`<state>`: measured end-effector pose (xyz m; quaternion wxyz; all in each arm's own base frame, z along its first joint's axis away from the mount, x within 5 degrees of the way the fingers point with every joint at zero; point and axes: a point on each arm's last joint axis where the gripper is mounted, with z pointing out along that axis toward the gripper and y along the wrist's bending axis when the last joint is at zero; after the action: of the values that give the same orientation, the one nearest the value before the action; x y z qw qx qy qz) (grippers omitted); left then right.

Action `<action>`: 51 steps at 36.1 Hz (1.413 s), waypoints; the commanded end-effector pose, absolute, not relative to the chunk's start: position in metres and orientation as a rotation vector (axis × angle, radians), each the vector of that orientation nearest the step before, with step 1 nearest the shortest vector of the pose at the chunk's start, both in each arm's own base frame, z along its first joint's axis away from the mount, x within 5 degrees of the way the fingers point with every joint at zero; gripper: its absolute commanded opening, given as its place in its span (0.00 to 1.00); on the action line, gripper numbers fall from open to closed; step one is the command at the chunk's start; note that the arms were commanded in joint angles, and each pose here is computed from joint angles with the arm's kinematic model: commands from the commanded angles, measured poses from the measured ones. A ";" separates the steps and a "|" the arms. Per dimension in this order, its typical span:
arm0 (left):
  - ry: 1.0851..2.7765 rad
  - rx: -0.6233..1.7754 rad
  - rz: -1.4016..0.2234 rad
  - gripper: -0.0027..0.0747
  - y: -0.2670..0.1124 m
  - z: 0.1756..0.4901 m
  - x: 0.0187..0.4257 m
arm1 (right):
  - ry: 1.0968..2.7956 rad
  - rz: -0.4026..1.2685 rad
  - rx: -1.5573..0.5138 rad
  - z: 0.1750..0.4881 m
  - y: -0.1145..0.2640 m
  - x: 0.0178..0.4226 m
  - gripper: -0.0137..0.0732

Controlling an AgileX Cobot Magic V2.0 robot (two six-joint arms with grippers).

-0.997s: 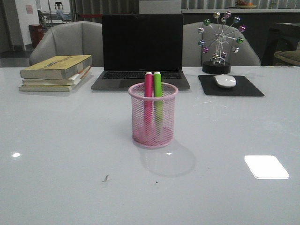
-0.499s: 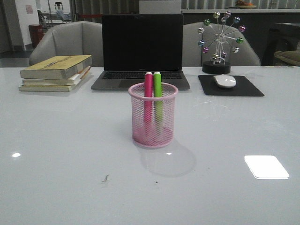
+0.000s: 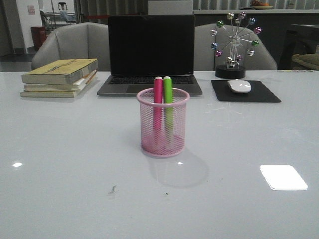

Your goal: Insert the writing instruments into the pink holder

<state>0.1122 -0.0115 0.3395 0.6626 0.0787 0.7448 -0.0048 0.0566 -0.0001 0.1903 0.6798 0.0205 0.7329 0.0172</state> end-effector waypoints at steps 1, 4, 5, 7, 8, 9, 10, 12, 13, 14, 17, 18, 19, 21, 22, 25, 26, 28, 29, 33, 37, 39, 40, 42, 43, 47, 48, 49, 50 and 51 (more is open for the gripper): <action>1.553 0.140 0.011 0.50 -0.008 0.355 0.103 | 1.551 0.037 0.041 0.198 0.000 0.056 0.21; 1.532 0.095 -0.005 0.50 -0.006 0.352 0.094 | 1.551 0.037 0.041 0.198 0.000 0.056 0.21; 1.520 0.076 -0.017 0.50 -0.005 0.351 0.090 | 1.551 0.037 0.041 0.198 0.000 0.056 0.21; 1.483 0.058 -0.032 0.50 -0.005 0.349 0.082 | 1.551 0.037 0.041 0.198 0.000 0.056 0.21; 1.466 0.056 -0.034 0.50 -0.005 0.347 0.078 | 1.551 0.037 0.041 0.198 0.000 0.056 0.21; 1.448 0.055 -0.034 0.50 -0.004 0.345 0.073 | 1.551 0.037 0.041 0.198 0.000 0.056 0.21; 1.430 0.055 -0.034 0.50 -0.004 0.342 0.069 | 1.551 0.037 0.041 0.198 0.000 0.056 0.21; 1.399 0.053 -0.035 0.50 -0.003 0.334 0.059 | 1.551 0.037 0.041 0.198 0.000 0.056 0.21; 1.387 0.053 -0.035 0.50 -0.003 0.330 0.055 | 1.551 0.037 0.041 0.198 0.000 0.056 0.21; 1.372 0.052 -0.035 0.50 -0.003 0.325 0.051 | 1.551 0.037 0.041 0.198 0.000 0.056 0.21; 1.335 0.051 -0.035 0.50 -0.002 0.311 0.041 | 1.551 0.037 0.041 0.198 0.000 0.056 0.21; 1.319 0.050 -0.036 0.50 -0.002 0.307 0.037 | 1.551 0.037 0.041 0.198 0.000 0.056 0.21; 1.302 0.050 -0.036 0.50 -0.002 0.304 0.034 | 1.551 0.037 0.041 0.198 0.000 0.056 0.21; 1.283 0.049 -0.036 0.50 -0.002 0.297 0.029 | 1.551 0.037 0.041 0.198 0.000 0.056 0.21; 1.277 0.045 -0.041 0.50 -0.002 0.293 0.028 | 1.551 0.037 0.041 0.198 0.000 0.056 0.21; 1.297 0.046 -0.041 0.50 -0.002 0.283 0.034 | 1.551 0.037 0.041 0.198 0.000 0.056 0.21; 1.301 0.046 -0.041 0.49 -0.002 0.277 0.035 | 1.551 0.037 0.041 0.198 0.000 0.056 0.21; 1.314 0.040 -0.050 0.46 -0.002 0.265 0.040 | 1.551 0.037 0.041 0.198 0.000 0.056 0.21; 1.322 0.037 -0.054 0.45 -0.003 0.259 0.042 | 1.551 0.037 0.041 0.198 0.000 0.056 0.21; 1.340 0.024 -0.067 0.38 -0.003 0.238 0.049 | 1.551 0.037 0.041 0.198 0.000 0.056 0.21; 1.354 0.022 -0.067 0.32 -0.003 0.223 0.052 | 1.551 0.037 0.041 0.198 0.000 0.056 0.21; 1.384 0.024 -0.067 0.29 -0.003 0.219 0.053 | 1.551 0.037 0.041 0.198 0.000 0.056 0.21; 1.395 0.024 -0.067 0.26 -0.003 0.218 0.053 | 1.551 0.037 0.041 0.198 0.000 0.056 0.21; 1.400 0.024 -0.067 0.22 -0.003 0.218 0.053 | 1.551 0.037 0.041 0.198 0.000 0.056 0.21; 1.399 0.024 -0.067 0.19 -0.003 0.218 0.053 | 1.551 0.037 0.041 0.198 0.000 0.056 0.21; 1.399 0.024 -0.067 0.15 -0.003 0.218 0.053 | 1.551 0.037 0.041 0.198 0.000 0.056 0.21; 1.399 0.023 -0.068 0.15 -0.003 0.218 0.053 | 1.551 0.037 0.041 0.198 0.000 0.056 0.21; 1.399 0.021 -0.070 0.15 -0.003 0.218 0.053 | 1.551 0.037 0.041 0.198 0.000 0.056 0.21; 1.399 0.019 -0.072 0.15 -0.003 0.218 0.053 | 1.551 0.037 0.041 0.198 0.000 0.056 0.21; 1.399 0.019 -0.072 0.15 -0.003 0.218 0.053 | 1.551 0.037 0.041 0.198 0.000 0.056 0.21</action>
<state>0.0559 -0.0034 0.2099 0.7306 0.0168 0.6821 -0.0256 0.0566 -0.0001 0.1900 0.6785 0.0206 0.7342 0.0172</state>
